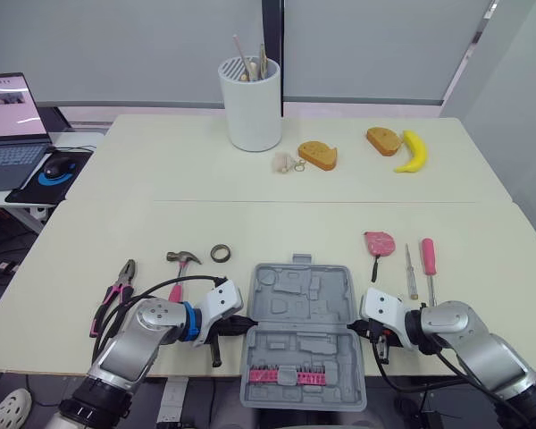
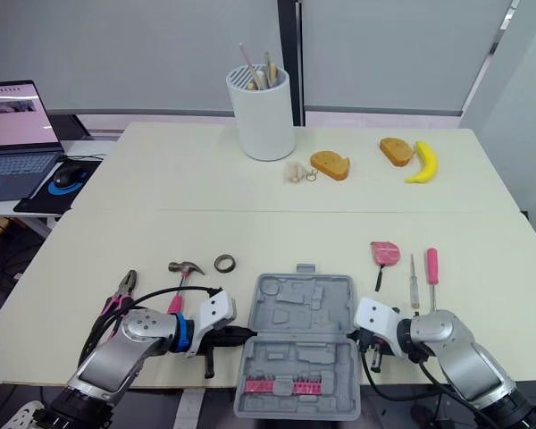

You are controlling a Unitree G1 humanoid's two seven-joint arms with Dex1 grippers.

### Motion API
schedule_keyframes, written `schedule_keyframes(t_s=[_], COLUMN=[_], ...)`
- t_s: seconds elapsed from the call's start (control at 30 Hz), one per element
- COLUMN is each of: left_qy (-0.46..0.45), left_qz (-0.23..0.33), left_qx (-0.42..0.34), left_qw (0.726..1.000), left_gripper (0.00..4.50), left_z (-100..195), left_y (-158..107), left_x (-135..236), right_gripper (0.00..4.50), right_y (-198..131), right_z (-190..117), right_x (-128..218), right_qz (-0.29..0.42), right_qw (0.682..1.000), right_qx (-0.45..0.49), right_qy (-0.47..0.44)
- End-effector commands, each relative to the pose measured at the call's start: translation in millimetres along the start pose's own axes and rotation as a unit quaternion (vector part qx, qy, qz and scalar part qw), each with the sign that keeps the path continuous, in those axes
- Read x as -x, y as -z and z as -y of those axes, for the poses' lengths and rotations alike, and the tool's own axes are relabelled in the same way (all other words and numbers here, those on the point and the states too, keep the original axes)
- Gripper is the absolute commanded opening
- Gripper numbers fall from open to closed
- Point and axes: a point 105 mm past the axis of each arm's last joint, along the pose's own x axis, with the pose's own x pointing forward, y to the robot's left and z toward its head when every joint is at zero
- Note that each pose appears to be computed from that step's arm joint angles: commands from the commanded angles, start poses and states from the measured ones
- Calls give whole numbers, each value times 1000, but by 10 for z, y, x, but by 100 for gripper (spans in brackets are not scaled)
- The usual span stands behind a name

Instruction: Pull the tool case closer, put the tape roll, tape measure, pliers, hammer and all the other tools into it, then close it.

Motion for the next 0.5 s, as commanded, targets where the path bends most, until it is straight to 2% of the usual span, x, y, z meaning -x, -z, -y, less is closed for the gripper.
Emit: schedule_keyframes(t_s=[0.03,0.23,0.33,0.43,0.5], left_qy=[1,-25,-56,-70,-101], left_qz=[2,-5,-1,33,74], left_qx=[-13,-14,-18,-21,-17], left_qw=[1000,1000,998,997,992], left_gripper=[0,0,0,0,0], left_z=[13,-99,-239,-300,-391], left_y=[-31,3,22,-81,-204], left_x=[34,169,332,481,707], right_gripper=[4,4,4,4,4], right_y=[1,104,183,154,76], right_z=[-48,71,180,226,285], right_x=[0,153,339,496,669], right_qz=[2,-14,-24,-17,6], right_qw=[1000,999,997,995,992], right_qx=[-4,-19,-27,-25,-22], right_qy=[-13,24,66,92,125])
